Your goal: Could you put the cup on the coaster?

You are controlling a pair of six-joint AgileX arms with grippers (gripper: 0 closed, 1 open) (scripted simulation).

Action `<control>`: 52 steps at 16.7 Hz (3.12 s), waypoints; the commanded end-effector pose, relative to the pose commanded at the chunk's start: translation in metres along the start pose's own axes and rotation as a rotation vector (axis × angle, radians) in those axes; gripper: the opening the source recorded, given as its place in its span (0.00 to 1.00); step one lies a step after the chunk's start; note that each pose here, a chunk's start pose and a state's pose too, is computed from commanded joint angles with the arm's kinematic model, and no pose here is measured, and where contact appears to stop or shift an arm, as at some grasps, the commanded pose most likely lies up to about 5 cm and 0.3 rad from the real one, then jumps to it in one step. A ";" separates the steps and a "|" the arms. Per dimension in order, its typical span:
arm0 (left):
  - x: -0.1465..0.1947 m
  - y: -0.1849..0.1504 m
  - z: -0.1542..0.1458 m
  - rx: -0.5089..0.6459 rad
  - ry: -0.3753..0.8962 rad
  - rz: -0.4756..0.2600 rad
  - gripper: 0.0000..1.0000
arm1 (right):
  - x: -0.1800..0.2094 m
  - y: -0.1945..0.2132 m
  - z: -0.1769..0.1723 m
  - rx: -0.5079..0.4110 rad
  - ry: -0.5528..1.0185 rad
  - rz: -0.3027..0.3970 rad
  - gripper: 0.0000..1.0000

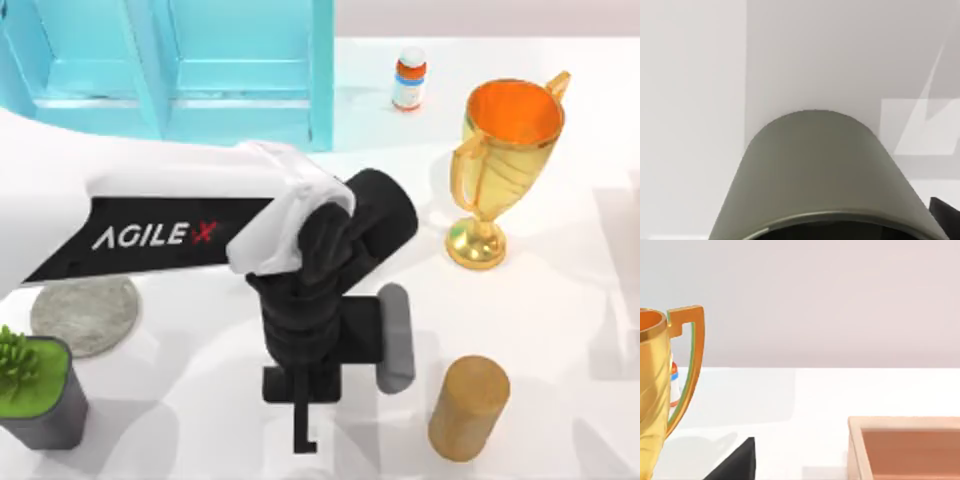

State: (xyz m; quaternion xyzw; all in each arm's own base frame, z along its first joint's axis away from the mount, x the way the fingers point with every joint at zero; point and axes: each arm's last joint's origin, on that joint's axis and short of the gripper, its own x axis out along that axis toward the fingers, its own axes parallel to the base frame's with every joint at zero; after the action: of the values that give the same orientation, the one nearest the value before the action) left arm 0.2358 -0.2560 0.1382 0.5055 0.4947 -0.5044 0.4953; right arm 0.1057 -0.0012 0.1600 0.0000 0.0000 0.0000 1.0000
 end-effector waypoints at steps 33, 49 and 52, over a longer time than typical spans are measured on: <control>-0.068 0.097 -0.186 -1.563 -0.059 -0.023 0.00 | 0.000 0.000 0.000 0.000 0.000 0.000 1.00; -0.025 0.099 -0.191 -1.568 -0.064 -0.021 0.00 | 0.000 0.000 0.000 0.000 0.000 0.000 1.00; -0.016 0.099 -0.193 -1.569 -0.065 -0.020 0.00 | 0.000 0.000 0.000 0.000 0.000 0.000 1.00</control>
State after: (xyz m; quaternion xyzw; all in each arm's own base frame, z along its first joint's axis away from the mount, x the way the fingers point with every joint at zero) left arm 0.3385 -0.0655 0.1545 -0.0116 0.6963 -0.0267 0.7172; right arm 0.1057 -0.0012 0.1600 0.0000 0.0000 0.0000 1.0000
